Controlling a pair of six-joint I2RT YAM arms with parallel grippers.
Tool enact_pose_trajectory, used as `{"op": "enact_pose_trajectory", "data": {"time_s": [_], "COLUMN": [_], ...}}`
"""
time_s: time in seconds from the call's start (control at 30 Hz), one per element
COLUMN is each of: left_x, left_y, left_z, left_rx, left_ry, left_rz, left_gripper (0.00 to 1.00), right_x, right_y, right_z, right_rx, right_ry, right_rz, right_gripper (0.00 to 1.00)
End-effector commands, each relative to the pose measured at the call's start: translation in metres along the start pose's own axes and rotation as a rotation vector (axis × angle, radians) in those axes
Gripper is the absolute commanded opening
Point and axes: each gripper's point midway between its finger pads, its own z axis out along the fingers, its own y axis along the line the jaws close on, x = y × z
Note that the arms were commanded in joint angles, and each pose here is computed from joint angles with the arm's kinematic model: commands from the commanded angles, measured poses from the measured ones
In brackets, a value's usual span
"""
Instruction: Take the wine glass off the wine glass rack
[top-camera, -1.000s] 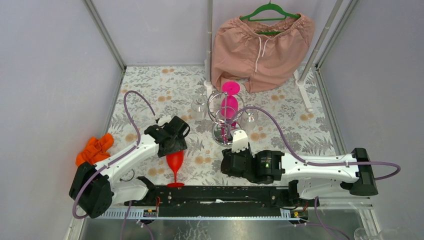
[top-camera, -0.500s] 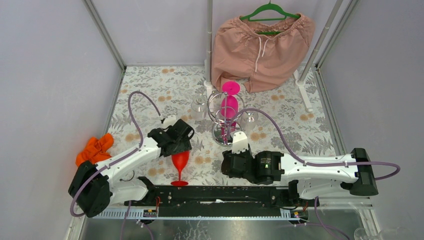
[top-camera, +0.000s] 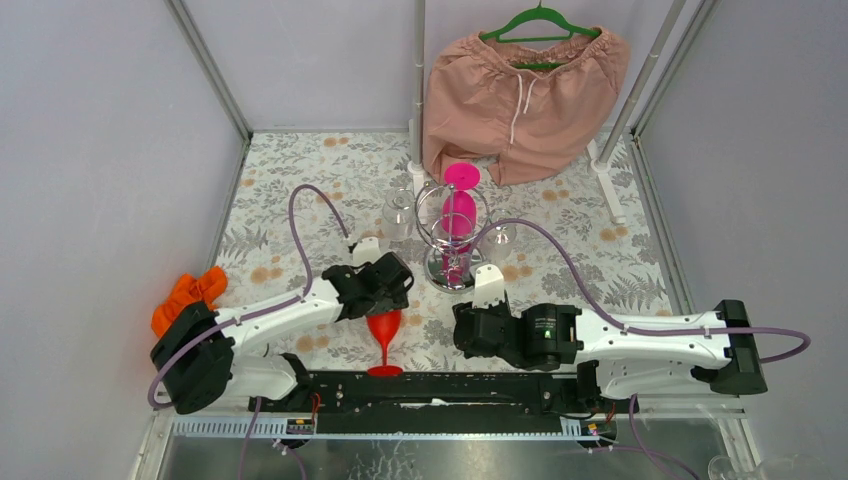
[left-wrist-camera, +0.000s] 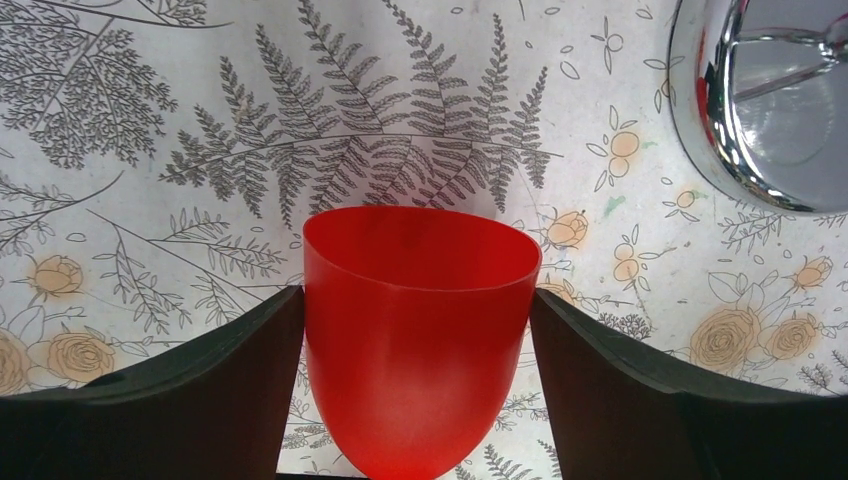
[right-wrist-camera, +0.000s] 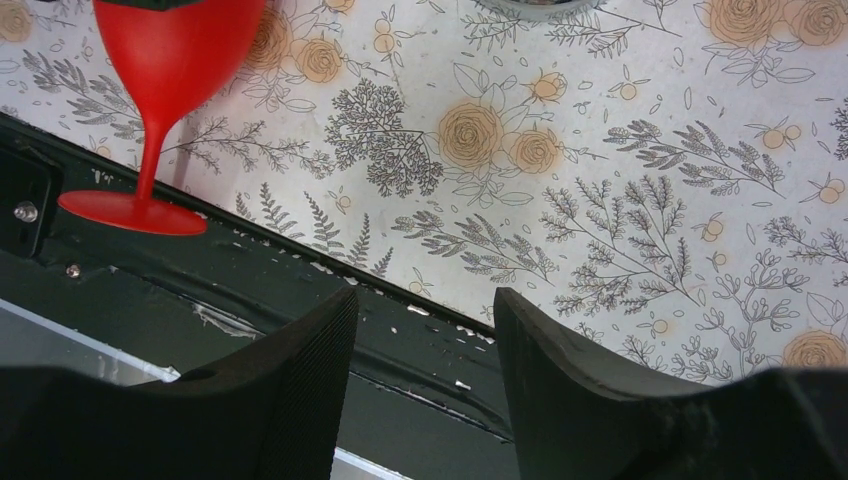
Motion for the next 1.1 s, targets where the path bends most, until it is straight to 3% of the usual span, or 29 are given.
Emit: {"op": "enact_pose_trajectory", "data": {"time_s": [0.0,0.5,0.77,1.07], "left_x": [0.052,0.095,0.111,0.098], "left_y": [0.034,0.035,0.038,0.039], "left_z": [0.009,0.028,0.024,-0.001], "left_rx": [-0.125,-0.154,-0.174,-0.174], "left_ry": [0.165,0.241,0.244,0.163], "left_rz": [0.074,0.183,0.214,0.172], "left_gripper": [0.86,0.87,0.63,0.46], "right_x": [-0.003,-0.002,0.000,-0.001], "right_y": [0.002,-0.003,-0.004,0.000], "right_z": [-0.005,-0.005,-0.005,-0.005], "right_rx": [-0.026,-0.012,-0.013,-0.025], "right_ry": [-0.018,-0.023,-0.017,-0.015], "right_rz": [0.043,0.046,0.056,0.057], "right_gripper": [0.60,0.60,0.60,0.59]}}
